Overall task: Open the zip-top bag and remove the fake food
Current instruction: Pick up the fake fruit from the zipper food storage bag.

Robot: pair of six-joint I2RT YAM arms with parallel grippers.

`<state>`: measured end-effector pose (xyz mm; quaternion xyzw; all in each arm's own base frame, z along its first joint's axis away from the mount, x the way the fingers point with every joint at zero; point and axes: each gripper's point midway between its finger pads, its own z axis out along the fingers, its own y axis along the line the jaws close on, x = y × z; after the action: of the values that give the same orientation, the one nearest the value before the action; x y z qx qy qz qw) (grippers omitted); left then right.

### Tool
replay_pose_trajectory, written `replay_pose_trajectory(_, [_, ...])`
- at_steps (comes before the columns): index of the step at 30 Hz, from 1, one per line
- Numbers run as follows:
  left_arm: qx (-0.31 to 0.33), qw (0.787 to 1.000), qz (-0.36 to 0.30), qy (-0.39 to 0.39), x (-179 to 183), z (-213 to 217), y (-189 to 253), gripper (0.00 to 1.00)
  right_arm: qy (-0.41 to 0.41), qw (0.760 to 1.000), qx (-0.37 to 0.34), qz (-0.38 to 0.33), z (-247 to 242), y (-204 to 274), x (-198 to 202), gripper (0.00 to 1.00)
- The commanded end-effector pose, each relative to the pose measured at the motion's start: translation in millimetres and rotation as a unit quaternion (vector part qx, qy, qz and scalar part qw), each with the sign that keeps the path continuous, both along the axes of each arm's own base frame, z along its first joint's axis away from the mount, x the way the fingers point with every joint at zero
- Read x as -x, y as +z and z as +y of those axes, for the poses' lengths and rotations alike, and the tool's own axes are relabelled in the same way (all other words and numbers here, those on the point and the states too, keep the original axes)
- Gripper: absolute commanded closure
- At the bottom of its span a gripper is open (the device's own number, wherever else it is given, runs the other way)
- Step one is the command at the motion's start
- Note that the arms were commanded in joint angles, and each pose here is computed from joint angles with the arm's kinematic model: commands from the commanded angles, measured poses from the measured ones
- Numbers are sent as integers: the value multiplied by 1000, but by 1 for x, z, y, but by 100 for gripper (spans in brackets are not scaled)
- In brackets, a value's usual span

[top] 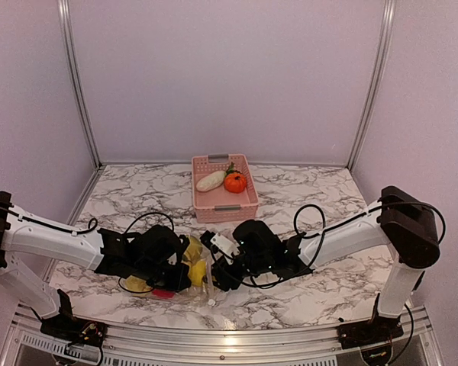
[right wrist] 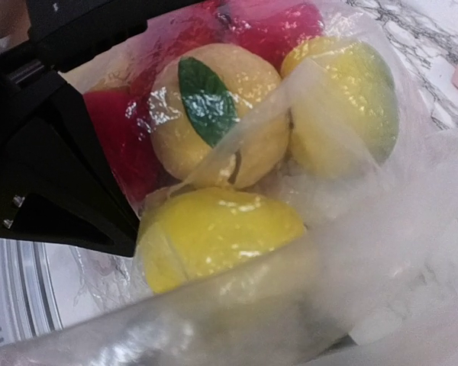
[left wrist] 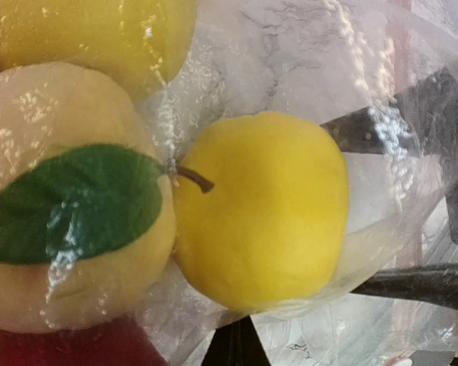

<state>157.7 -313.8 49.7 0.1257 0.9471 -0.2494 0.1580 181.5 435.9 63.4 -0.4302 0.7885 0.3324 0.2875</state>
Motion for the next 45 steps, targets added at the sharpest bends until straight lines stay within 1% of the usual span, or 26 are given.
replay_pose_trajectory(1, [6,1000,-6,12,-4,-4,-6,100,6,1000,5,1,5,-9,4,41])
replay_pose_trajectory(5, [8,1000,-5,13,-4,-4,-7,100,8,1000,5,0,10,-11,3,40])
replay_pose_trajectory(13, [11,1000,-6,14,-6,-8,-8,100,8,1000,1,-6,21,-11,4,34])
replay_pose_trajectory(16, [12,1000,-6,13,-6,-9,-8,100,5,1000,1,-6,22,-12,4,36])
replay_pose_trajectory(20, [8,1000,-4,16,-5,-5,-8,100,-4,1000,15,-12,15,-16,2,46])
replay_pose_trajectory(22, [-2,1000,-11,27,-7,3,-10,100,-8,1000,19,-16,11,-17,1,48])
replay_pose_trajectory(27, [-20,999,-3,44,-6,15,-18,100,-9,999,28,-19,5,-18,2,49])
replay_pose_trajectory(28, [-23,999,-2,47,-5,17,-20,100,-9,999,29,-19,4,-18,3,49])
replay_pose_trajectory(31, [-27,998,0,55,-4,22,-22,100,-8,999,29,-20,1,-17,4,39])
replay_pose_trajectory(32, [-28,998,1,57,-4,24,-22,100,-7,999,29,-21,1,-16,4,38])
replay_pose_trajectory(35, [-34,998,4,61,-4,28,-24,100,-6,999,30,-22,-1,-16,6,37])
replay_pose_trajectory(37, [-35,997,6,62,-3,29,-26,100,-8,999,31,-23,-2,-16,5,40])
replay_pose_trajectory(40, [-37,997,8,64,-3,31,-27,100,-9,999,33,-26,-2,-16,4,50])
replay_pose_trajectory(45, [-37,997,9,64,-2,32,-27,100,-12,999,37,-31,-3,-17,2,54])
